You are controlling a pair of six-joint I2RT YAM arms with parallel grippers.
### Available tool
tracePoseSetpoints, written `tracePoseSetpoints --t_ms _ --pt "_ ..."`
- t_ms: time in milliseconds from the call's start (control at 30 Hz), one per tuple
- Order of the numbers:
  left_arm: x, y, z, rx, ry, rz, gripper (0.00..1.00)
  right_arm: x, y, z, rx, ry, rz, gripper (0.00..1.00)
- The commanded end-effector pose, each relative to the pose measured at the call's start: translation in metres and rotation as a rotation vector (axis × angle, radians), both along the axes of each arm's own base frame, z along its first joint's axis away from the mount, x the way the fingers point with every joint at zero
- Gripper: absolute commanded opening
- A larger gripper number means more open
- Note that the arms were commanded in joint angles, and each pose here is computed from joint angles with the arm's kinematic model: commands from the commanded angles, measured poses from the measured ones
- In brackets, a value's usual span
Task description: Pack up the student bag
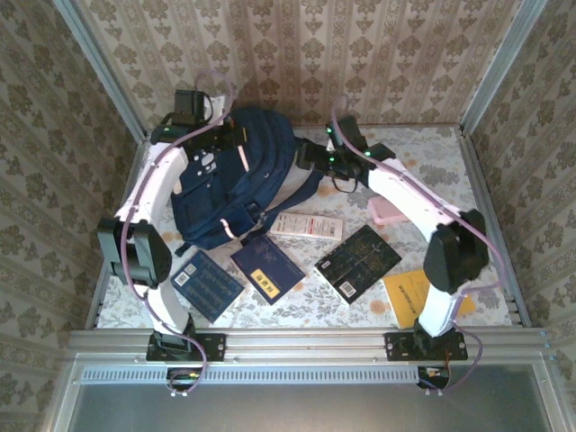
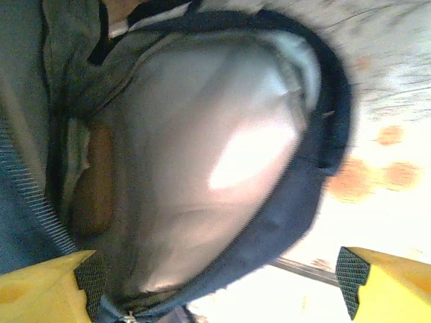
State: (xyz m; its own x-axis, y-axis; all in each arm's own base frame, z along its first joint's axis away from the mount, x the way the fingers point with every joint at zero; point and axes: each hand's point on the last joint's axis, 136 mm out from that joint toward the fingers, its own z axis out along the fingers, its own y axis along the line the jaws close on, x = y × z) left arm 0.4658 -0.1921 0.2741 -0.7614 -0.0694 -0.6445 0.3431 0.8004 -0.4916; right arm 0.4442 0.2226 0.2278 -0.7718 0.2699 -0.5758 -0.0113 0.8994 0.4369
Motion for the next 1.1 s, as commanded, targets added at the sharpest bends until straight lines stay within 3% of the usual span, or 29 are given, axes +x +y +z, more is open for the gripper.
tracePoseSetpoints --t_ms 0,100,233,367,633,833,1067 --pt "0.012 -0.007 -0.006 0.002 -0.021 -0.008 0.0 -0.034 -0.074 -0.01 -0.259 0.073 -0.171 0.93" --pt "0.014 -0.007 -0.018 0.014 0.01 0.006 0.0 -0.057 -0.134 -0.032 -0.338 0.19 -0.37 0.96" --pt "0.013 -0.007 -0.022 0.007 0.025 0.011 0.0 -0.09 -0.207 -0.062 -0.298 0.377 -0.735 1.0" --pt "0.011 -0.012 -0.022 -0.006 0.031 -0.002 0.0 -0.101 -0.238 -0.089 -0.204 0.564 -0.949 1.0" --pt "0.011 -0.017 -0.047 0.015 0.082 -0.012 0.0 -0.078 -0.244 -0.145 0.066 0.679 -1.193 1.0" --pt "0.007 -0.028 -0.056 0.0 0.109 -0.043 0.0 -0.046 -0.241 -0.161 0.18 0.643 -1.268 1.0" --pt "0.001 -0.035 -0.054 -0.041 0.122 -0.06 0.33 -0.036 -0.239 -0.186 0.184 0.701 -1.277 1.0"
